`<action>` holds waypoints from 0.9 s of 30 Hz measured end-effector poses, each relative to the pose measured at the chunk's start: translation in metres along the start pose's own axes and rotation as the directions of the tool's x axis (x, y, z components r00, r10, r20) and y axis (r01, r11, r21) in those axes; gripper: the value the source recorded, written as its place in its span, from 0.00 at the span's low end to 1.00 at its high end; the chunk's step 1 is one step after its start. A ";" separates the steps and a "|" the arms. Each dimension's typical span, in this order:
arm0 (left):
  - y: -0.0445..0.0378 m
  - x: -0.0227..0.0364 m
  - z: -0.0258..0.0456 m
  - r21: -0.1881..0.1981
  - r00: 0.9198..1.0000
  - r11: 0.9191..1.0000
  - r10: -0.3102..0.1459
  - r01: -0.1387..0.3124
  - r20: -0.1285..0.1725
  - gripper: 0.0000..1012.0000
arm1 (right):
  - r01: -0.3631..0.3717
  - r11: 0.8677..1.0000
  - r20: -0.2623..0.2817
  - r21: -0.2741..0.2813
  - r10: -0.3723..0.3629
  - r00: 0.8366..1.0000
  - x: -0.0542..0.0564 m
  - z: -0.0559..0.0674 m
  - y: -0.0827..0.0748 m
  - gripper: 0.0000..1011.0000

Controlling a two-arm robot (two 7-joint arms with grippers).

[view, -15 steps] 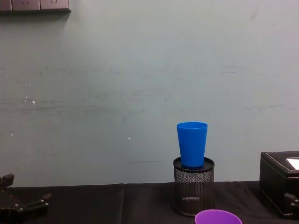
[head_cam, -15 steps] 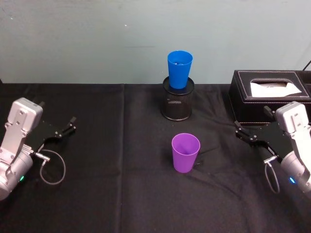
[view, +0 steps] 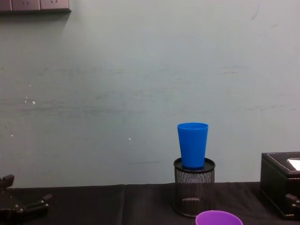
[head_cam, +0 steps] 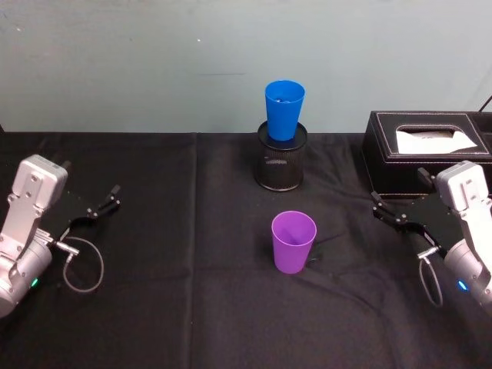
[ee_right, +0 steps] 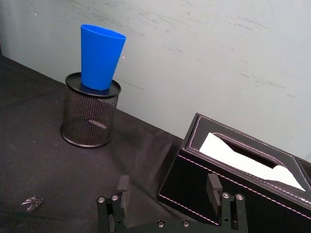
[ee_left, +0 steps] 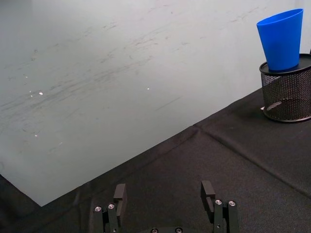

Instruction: Pick up one cup with a gripper and tap it against the other cup.

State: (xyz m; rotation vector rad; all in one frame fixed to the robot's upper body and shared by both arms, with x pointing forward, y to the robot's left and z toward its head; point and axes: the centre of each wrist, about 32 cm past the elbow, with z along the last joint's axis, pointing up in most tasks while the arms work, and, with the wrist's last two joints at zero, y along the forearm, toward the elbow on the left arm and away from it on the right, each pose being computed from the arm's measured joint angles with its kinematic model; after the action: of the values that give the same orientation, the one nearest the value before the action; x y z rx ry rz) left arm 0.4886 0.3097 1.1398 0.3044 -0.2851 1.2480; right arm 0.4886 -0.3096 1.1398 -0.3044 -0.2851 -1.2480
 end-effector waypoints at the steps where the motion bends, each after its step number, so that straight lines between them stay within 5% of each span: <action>1: 0.0000 0.0000 0.0000 0.000 1.000 1.000 0.000 0.000 0.000 0.99 | 0.000 1.000 0.000 0.000 0.000 1.000 0.000 0.000 0.000 0.99; 19: 0.0000 0.0000 0.0000 0.000 1.000 1.000 0.000 0.000 0.000 0.99 | 0.000 1.000 0.000 0.000 0.000 1.000 0.000 0.000 0.000 0.99; 27: 0.0000 0.0001 0.0000 0.000 1.000 1.000 0.000 0.000 0.000 0.99 | -0.034 0.994 -0.045 0.099 0.039 0.998 0.010 0.017 -0.015 0.99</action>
State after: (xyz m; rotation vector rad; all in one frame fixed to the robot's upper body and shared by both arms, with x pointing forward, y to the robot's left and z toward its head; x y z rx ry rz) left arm 0.4886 0.3097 1.1398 0.3044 -0.2852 1.2480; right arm 0.4766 -0.3160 1.1600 -0.1946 -0.2983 -1.1995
